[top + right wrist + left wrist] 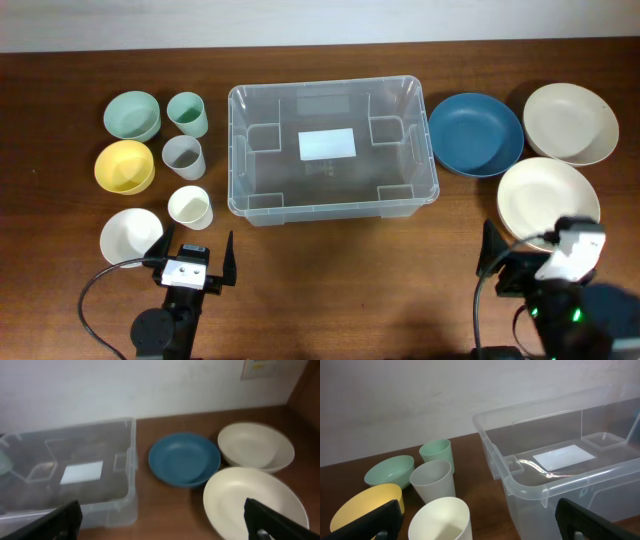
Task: Pack container
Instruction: 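Move the right gripper over the front cream bowl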
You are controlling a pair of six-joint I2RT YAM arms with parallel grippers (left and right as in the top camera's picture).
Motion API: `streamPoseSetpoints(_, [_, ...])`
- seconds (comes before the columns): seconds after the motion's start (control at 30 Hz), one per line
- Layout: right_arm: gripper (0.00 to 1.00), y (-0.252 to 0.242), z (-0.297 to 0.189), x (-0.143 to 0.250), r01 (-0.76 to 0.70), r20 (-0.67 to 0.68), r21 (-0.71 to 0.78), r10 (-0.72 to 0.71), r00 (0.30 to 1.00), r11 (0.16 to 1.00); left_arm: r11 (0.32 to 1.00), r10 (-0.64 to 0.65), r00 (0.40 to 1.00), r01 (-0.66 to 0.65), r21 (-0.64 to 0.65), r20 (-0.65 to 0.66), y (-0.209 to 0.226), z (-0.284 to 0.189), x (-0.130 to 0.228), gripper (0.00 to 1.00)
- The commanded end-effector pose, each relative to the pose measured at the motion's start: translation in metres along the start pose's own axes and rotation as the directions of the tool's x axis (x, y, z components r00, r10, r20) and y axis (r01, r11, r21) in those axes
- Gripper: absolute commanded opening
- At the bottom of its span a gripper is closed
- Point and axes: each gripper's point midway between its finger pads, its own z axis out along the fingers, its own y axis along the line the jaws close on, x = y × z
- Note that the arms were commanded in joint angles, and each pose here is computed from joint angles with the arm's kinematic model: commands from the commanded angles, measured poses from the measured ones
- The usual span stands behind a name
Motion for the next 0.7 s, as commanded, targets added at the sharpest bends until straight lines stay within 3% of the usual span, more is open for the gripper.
streamPoseSetpoints(0.0, [0.99,0.031,0.008,-0.011,-0.041,-0.106,-0.163,0.024,0.994,0.986,1.000,0.009,1.000,-0.009,-0.011,-0.001,0.002,0.000,0.001,0.99])
streamPoseSetpoints(0.13, [0.99,0.038,0.032,0.002,-0.069,-0.224,-0.188,0.026,0.974,0.980,1.000,0.009,1.000,-0.009,-0.010,-0.001,0.002,0.000,0.001,0.99])
streamPoseSetpoints(0.23, [0.99,-0.008,0.051,0.009,-0.238,-0.243,0.126,0.263,0.934,0.963,1.000,0.009,1.000,-0.009,-0.011,-0.001,0.002,0.000,0.001,0.99])
streamPoseSetpoints(0.3, [0.99,-0.047,0.050,0.016,-0.357,-0.174,0.354,0.436,0.883,0.864,1.000,0.009,1.000,-0.009,-0.011,-0.001,0.002,0.000,0.001,1.00])
streamPoseSetpoints(0.4, [0.99,-0.079,0.044,0.023,-0.427,-0.109,0.482,0.536,0.837,0.765,1.000,0.009,1.000,-0.009,-0.011,-0.001,0.002,0.000,0.001,0.99])
streamPoseSetpoints(0.5, [0.99,-0.107,0.030,0.035,-0.514,-0.035,0.576,0.647,0.762,0.636,1.000,0.009,1.000,-0.009,-0.011,-0.001,0.002,0.000,0.001,0.99])
streamPoseSetpoints(0.67, [0.99,-0.134,0.015,0.049,-0.609,0.040,0.623,0.758,0.651,0.491,1.000,0.009,1.000,-0.009,-0.011,-0.001,0.002,0.000,0.001,0.99])
